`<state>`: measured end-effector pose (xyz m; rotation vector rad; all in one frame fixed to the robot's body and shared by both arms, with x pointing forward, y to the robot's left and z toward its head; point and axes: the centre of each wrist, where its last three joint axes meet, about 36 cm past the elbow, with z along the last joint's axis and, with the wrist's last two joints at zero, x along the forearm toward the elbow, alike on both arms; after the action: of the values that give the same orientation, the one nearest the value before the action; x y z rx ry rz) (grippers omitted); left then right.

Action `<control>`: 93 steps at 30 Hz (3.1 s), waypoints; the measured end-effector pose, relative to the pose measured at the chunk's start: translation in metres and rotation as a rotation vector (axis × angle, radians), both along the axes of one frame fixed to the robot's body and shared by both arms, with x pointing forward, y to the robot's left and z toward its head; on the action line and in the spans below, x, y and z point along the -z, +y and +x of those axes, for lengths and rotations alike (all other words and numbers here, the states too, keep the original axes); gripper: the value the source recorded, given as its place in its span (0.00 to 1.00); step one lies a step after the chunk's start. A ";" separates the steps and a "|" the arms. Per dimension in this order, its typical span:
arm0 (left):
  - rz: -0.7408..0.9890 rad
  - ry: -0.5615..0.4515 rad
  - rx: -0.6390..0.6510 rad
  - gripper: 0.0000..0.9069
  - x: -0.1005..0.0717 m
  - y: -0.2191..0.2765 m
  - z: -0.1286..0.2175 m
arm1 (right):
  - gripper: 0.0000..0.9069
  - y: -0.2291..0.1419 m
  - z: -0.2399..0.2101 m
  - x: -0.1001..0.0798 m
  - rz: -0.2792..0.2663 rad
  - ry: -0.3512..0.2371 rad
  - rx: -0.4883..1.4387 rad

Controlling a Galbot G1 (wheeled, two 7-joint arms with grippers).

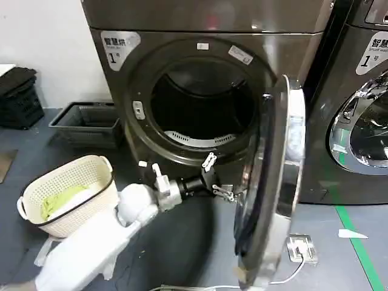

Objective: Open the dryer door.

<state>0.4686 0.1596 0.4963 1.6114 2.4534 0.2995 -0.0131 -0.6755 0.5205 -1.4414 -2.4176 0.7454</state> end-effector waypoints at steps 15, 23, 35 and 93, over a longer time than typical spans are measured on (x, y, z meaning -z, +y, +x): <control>-0.006 0.034 0.009 1.00 0.016 -0.054 0.014 | 1.00 -0.004 -0.054 0.012 0.102 0.092 0.377; -0.016 0.015 0.006 1.00 0.015 -0.082 0.024 | 1.00 -0.010 -0.075 0.009 0.123 0.120 0.511; -0.034 0.033 -0.015 1.00 0.019 -0.123 0.034 | 1.00 -0.015 -0.098 0.012 0.136 0.131 0.648; 0.026 0.210 -0.434 1.00 -0.032 0.054 -0.069 | 1.00 -0.037 -0.096 0.008 0.164 0.125 0.607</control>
<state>0.3995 0.2139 0.5287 1.1522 2.9615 0.2322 -0.1093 -0.7129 0.5124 -1.8492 -1.7461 0.4593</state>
